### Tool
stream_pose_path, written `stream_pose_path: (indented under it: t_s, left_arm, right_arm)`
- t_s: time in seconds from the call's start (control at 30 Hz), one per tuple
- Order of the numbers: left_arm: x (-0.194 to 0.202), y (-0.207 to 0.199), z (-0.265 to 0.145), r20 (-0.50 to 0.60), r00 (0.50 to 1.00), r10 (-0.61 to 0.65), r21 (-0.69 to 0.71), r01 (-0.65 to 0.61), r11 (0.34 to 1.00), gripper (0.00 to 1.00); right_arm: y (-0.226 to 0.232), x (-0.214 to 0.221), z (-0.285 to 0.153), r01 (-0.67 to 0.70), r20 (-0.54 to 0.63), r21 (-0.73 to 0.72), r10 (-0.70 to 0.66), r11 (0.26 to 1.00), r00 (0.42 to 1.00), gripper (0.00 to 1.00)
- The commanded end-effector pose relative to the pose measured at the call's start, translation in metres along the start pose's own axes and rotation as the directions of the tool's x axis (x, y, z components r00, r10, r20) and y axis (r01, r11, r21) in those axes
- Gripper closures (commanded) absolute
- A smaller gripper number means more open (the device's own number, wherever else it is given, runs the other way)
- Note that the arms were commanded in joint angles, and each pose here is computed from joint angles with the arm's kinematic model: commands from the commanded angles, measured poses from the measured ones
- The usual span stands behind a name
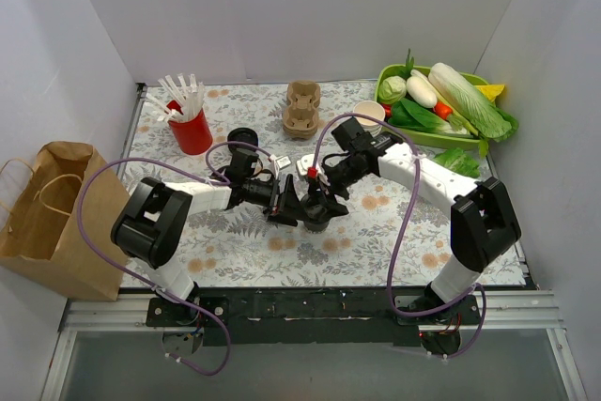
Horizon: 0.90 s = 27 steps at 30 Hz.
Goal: Pack the takeout coffee
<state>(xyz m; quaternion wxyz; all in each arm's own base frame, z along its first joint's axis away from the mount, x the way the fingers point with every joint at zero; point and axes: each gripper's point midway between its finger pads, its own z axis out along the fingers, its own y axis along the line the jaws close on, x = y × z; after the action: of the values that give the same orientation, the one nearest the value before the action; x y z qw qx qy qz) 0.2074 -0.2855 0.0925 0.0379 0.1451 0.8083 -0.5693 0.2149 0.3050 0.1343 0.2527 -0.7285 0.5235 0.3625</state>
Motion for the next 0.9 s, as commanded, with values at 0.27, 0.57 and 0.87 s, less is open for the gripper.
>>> stream_pose_path:
  t_s: [0.27, 0.57, 0.87]
  left_arm:
    - [0.009, 0.043, 0.005, 0.007, 1.000, 0.011, -0.160, -0.010, 0.987, 0.03]
    - [0.013, 0.076, 0.005, 0.000, 0.999, 0.035, -0.252, -0.034, 0.967, 0.05]
    - [0.021, 0.110, -0.002, 0.001, 0.998, -0.055, -0.408, 0.051, 0.911, 0.07]
  right_arm:
    - [0.012, 0.020, 0.008, -0.065, -0.036, 0.005, 0.066, 0.998, 0.997, 0.18]
    - [0.015, 0.034, 0.011, -0.092, -0.076, 0.016, 0.093, 0.996, 0.993, 0.21]
    - [0.016, 0.038, 0.010, -0.106, -0.088, 0.028, 0.108, 0.994, 0.990, 0.22]
